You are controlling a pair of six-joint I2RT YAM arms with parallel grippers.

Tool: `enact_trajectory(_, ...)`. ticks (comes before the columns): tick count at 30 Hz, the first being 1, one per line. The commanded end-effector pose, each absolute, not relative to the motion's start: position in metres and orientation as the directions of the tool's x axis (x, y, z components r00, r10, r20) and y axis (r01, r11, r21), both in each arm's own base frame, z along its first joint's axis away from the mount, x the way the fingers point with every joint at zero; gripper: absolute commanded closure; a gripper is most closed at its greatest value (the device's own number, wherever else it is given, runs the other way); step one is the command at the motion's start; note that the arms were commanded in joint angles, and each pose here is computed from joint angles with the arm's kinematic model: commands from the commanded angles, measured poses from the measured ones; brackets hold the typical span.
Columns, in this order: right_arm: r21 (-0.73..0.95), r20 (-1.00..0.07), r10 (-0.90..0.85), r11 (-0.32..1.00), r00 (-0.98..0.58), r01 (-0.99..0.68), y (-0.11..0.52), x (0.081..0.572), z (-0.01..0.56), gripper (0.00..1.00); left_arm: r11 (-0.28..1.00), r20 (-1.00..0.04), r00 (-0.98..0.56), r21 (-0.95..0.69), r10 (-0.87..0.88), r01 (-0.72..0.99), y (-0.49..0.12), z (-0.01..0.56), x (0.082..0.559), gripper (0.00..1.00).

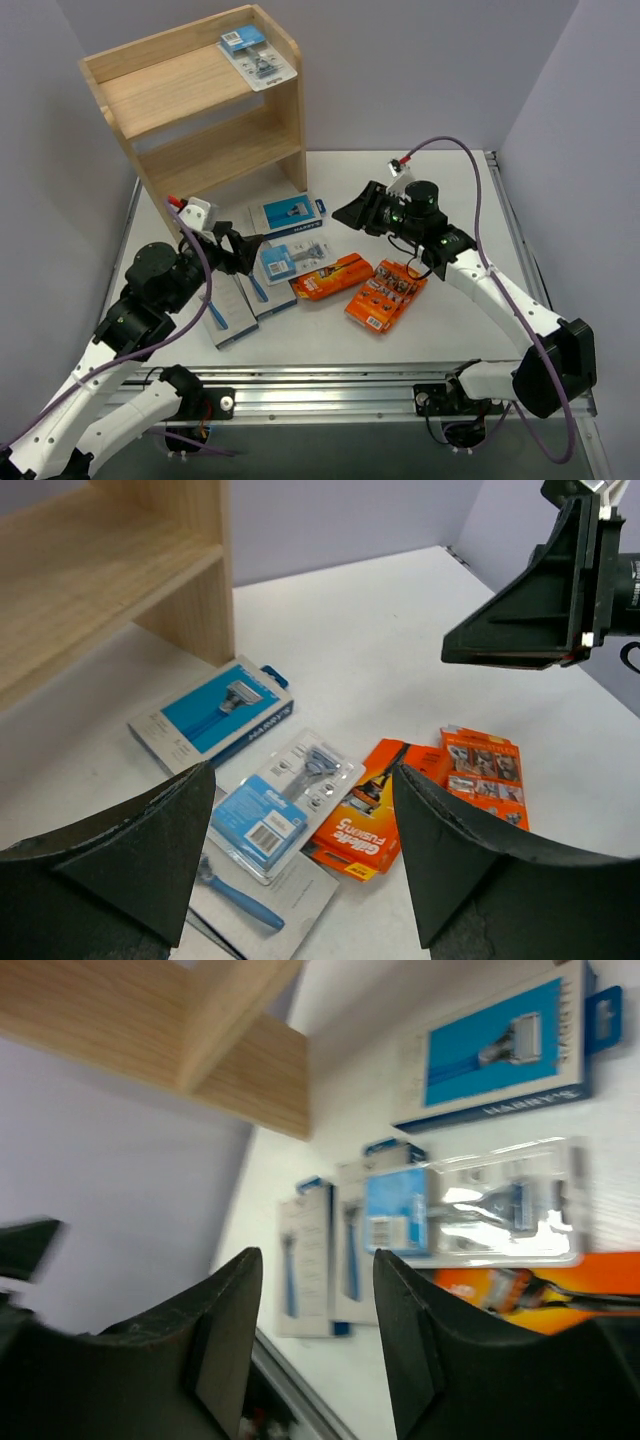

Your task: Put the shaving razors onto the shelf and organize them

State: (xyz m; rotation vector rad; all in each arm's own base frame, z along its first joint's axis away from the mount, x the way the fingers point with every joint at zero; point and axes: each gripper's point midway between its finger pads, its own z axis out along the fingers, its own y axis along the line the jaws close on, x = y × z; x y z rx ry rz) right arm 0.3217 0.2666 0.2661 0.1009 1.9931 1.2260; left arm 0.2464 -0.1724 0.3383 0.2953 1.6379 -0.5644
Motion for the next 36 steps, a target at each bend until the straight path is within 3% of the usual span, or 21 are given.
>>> enact_trajectory(1, 0.559, -0.783, 0.184, 0.628, -0.594, -0.542, 0.265, 0.322, 0.273, 0.57, 0.904, -0.997, -0.064, -0.070, -0.047, 0.422, -0.138, 0.361, 0.241, 0.20)
enact_trajectory(3, 0.447, -0.839, 0.075, 0.659, -0.538, -0.605, 0.264, 0.329, 0.264, 0.57, 0.917, -0.998, -0.064, -0.044, -0.020, 0.396, -0.130, 0.356, 0.241, 0.20)
enact_trajectory(9, 0.282, -0.846, -0.128, 0.716, -0.517, -0.638, 0.267, 0.363, 0.222, 0.60, 0.953, -0.999, -0.040, 0.001, 0.014, 0.303, -0.106, 0.337, 0.241, 0.19)
enact_trajectory(10, 0.259, -0.791, -0.222, 0.723, -0.570, -0.640, 0.264, 0.363, 0.188, 0.61, 0.956, -1.000, -0.030, -0.004, 0.006, 0.295, -0.103, 0.337, 0.238, 0.19)
enact_trajectory(12, 0.233, -0.765, -0.273, 0.728, -0.583, -0.645, 0.267, 0.374, 0.182, 0.61, 0.960, -1.000, -0.028, -0.004, 0.004, 0.278, -0.099, 0.330, 0.238, 0.17)
enact_trajectory(13, 0.254, -0.687, -0.311, 0.744, -0.656, -0.618, 0.264, 0.373, 0.152, 0.62, 0.961, -0.999, -0.037, -0.003, 0.007, 0.275, -0.099, 0.321, 0.238, 0.17)
enact_trajectory(15, 0.255, -0.654, -0.319, 0.760, -0.685, -0.598, 0.263, 0.381, 0.139, 0.61, 0.965, -0.999, -0.038, -0.011, -0.001, 0.260, -0.096, 0.316, 0.238, 0.16)
enact_trajectory(20, 0.345, -0.561, -0.218, 0.816, -0.799, -0.465, 0.262, 0.392, 0.090, 0.48, 0.972, -1.000, -0.020, -0.009, -0.005, 0.237, -0.090, 0.318, 0.236, 0.13)
enact_trajectory(28, 0.506, -0.461, -0.088, 0.792, -0.883, -0.343, 0.261, 0.387, 0.049, 0.45, 0.972, -1.000, 0.003, -0.017, -0.018, 0.234, -0.086, 0.321, 0.232, 0.12)
enact_trajectory(36, 0.664, -0.411, 0.020, 0.691, -0.911, -0.285, 0.281, 0.380, 0.046, 0.44, 0.970, -1.000, 0.009, -0.020, -0.022, 0.242, -0.088, 0.322, 0.231, 0.12)
